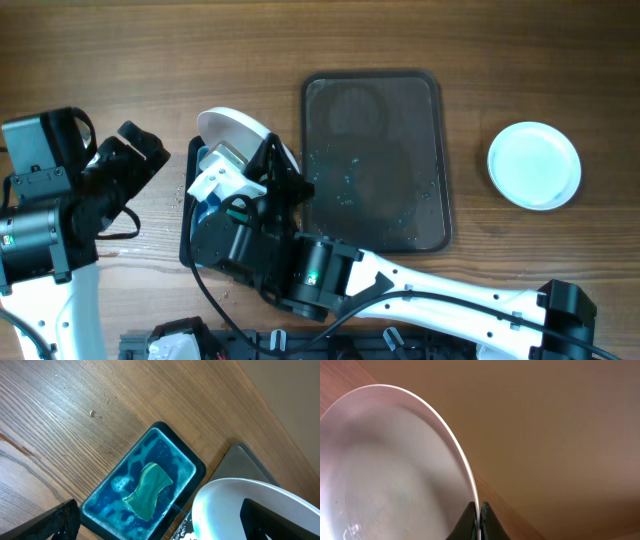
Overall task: Clean dirty plates on tray and stack at the side
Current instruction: 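Lift the scrubbed plate with the right gripper and tilt it over the basin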
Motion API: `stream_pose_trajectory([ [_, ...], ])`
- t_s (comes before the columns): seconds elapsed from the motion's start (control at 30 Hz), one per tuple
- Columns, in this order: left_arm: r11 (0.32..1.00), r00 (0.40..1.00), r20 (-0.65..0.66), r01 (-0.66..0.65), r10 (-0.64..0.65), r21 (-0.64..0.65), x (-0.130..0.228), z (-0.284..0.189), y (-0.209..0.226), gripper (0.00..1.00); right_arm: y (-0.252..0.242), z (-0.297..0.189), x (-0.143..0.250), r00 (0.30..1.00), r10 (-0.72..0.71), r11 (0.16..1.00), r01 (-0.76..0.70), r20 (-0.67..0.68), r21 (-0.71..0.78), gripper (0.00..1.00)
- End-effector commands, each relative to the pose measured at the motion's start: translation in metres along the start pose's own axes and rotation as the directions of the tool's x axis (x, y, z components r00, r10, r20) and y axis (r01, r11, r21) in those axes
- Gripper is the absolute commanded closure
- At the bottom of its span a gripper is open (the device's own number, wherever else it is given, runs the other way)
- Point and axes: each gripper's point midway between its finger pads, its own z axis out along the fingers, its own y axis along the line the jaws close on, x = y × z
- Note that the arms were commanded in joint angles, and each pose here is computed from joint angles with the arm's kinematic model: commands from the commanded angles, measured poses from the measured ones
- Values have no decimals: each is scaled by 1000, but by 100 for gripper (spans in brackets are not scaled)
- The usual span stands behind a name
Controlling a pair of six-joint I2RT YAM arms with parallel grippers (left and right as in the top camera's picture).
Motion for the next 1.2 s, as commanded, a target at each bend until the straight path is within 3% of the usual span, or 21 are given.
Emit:
stream_pose_trajectory([
  [0.0,1000,1000,1,4,-4,15,-2,-2,-3,0,-8,-3,-7,1000,-28,999,28,5,27,96],
  [0.7,1000,1000,1,4,-4,15,-2,-2,-3,0,-9,-3,-8,1000,-10,999,10,9,31,96],
  [0.83,1000,1000,1,4,-4,15,-2,-2,-3,0,-6,13,-2,985,173,985,-173,-8,-16,96],
  [0.9,1000,1000,1,4,-4,15,-2,-2,-3,0,15,12,1,994,106,986,-106,-8,-127,96],
  [0.97,1000,1000,1,4,-4,15,-2,-2,-3,0,5,16,8,997,76,996,-77,-33,-53,96],
  [1.0,1000,1000,1,4,-4,15,-2,-2,-3,0,-6,23,14,990,126,992,-126,-55,18,96],
  [1.03,1000,1000,1,4,-4,15,-2,-2,-3,0,-1,25,14,984,169,985,-170,-56,-12,96],
  [1.1,1000,1000,1,4,-4,15,-2,-2,-3,0,36,19,11,997,67,975,-73,-34,-211,96],
  [1.17,1000,1000,1,4,-4,15,-2,-2,-3,0,33,20,16,999,13,989,-19,-44,-147,96],
])
